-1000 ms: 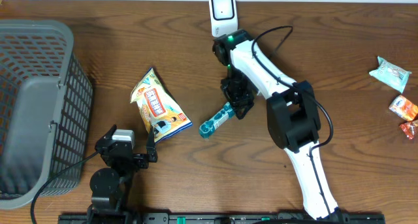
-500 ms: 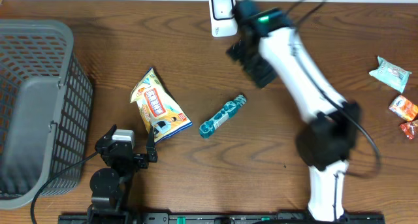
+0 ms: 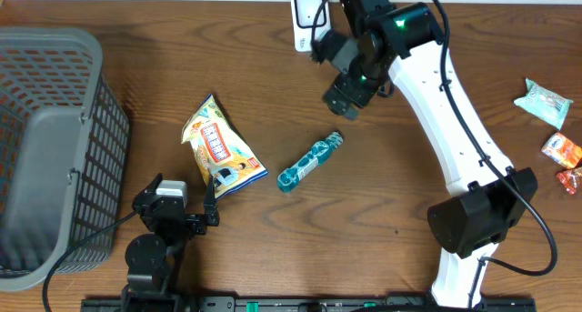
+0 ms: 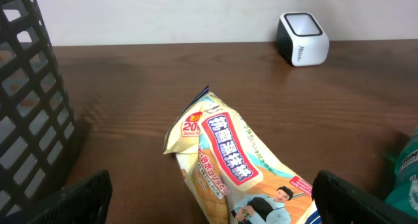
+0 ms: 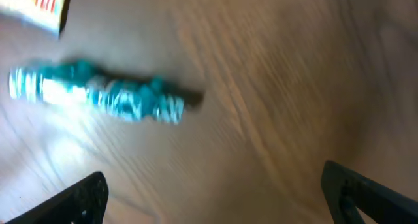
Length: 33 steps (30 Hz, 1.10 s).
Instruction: Scan the item barcode
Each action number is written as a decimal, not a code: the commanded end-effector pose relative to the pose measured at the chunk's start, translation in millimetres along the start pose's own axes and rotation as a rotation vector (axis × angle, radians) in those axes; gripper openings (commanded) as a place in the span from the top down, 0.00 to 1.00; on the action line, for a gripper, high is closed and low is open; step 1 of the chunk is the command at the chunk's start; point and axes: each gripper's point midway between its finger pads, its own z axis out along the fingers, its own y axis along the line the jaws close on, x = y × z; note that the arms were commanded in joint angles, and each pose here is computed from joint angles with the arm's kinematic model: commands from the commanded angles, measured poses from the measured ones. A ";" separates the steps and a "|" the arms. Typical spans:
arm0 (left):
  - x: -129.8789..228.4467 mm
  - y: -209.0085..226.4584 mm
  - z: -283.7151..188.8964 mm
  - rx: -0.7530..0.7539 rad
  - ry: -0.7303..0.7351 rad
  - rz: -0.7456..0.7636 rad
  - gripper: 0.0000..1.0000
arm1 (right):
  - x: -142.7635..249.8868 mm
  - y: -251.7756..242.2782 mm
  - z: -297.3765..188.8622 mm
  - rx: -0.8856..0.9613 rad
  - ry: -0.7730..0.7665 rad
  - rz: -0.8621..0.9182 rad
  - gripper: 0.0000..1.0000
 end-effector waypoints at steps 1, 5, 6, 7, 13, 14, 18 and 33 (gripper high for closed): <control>12.6 0.0 1.4 0.002 0.037 -0.007 0.02 | 5.4 16.5 5.1 -0.100 -0.006 -0.410 0.01; 12.6 0.0 1.4 0.002 0.037 -0.007 0.02 | 9.9 43.9 9.8 -0.259 -0.053 -0.561 0.01; 12.6 0.0 1.4 0.002 0.037 -0.007 0.02 | 11.6 49.4 10.5 -0.291 -0.061 -0.597 0.01; 12.6 0.0 1.4 0.002 0.037 -0.007 0.02 | 15.2 53.9 13.2 -0.324 -0.057 -0.634 0.01; 12.6 0.0 1.4 0.002 0.037 -0.007 0.02 | 17.7 54.1 30.8 -0.359 -0.049 -0.765 0.01; 12.6 0.0 1.4 0.002 0.037 -0.007 0.02 | 16.8 53.7 33.0 -0.359 -0.053 -0.779 0.01; 12.6 0.0 1.4 0.002 0.037 -0.007 0.02 | 11.7 59.3 51.1 -0.379 -0.037 -0.823 0.01; 12.6 0.0 1.4 0.002 0.037 -0.007 0.02 | 18.7 53.3 141.4 -0.414 0.132 -0.700 0.01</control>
